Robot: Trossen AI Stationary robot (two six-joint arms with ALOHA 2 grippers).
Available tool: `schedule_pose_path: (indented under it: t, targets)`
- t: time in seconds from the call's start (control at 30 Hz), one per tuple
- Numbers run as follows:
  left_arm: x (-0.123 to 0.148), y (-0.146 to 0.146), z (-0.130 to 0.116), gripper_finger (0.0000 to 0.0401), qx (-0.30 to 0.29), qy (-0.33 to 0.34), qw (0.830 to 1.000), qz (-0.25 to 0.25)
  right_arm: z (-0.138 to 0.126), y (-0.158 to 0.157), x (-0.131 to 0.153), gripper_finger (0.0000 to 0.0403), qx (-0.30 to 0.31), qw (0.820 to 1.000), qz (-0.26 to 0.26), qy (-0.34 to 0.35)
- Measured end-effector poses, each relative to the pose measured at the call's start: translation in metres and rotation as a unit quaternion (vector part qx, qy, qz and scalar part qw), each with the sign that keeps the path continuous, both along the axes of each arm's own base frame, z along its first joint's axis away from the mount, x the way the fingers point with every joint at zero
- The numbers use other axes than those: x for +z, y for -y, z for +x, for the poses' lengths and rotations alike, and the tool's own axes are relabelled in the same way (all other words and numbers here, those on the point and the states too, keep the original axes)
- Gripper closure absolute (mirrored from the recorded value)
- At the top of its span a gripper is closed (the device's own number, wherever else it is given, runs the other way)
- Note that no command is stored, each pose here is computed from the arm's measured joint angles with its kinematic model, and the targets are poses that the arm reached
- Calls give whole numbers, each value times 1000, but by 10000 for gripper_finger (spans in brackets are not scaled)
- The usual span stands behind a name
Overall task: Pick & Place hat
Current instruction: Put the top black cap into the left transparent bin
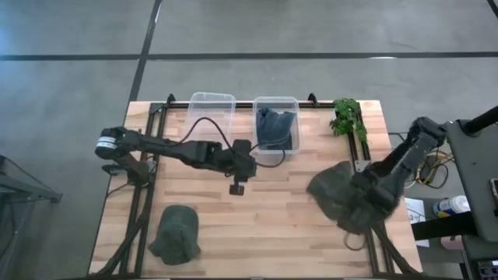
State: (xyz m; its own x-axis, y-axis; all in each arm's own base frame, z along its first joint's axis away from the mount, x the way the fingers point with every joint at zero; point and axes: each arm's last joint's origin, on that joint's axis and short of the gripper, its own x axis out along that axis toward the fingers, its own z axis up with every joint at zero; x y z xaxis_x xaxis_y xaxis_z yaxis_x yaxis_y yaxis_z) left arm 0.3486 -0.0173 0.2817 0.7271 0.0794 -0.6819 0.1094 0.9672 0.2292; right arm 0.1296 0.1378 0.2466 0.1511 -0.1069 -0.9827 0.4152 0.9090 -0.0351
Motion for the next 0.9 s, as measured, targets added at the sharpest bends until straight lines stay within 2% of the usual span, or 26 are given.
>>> schedule_pose_path:
  t: [0.07, 0.13, 0.23, 0.3, 0.37, 0.5, 0.63, 0.9]
  targets:
    - [0, 4, 3, 295, 4, 19, 1000, -11, -12, -15, -4, 156, -26, 1000, 2, 1]
    - [0, 6, 6, 295, 5, 34, 999, -16, -23, -30, -10, 156, -2, 1000, -9, -7]
    - [-1, 7, 9, 295, 6, 40, 999, -15, -35, -49, -22, 156, 91, 994, -47, -32]
    - [-3, 6, 9, 295, 10, 37, 999, -11, -39, -60, -34, 156, 160, 982, -81, -53]
    - [-4, 7, 9, 295, 17, 33, 999, -5, -40, -67, -47, 157, 197, 971, -114, -76]
    - [-4, 7, 8, 295, 27, 32, 999, 1, -39, -75, -71, 156, 195, 958, -176, -115]
    - [-4, 8, 8, 295, 30, 32, 999, -3, -37, -80, -89, 156, 190, 949, -212, -133]
    - [-4, 8, 8, 295, 45, 34, 998, -20, -32, -83, -110, 156, 204, 930, -283, -116]
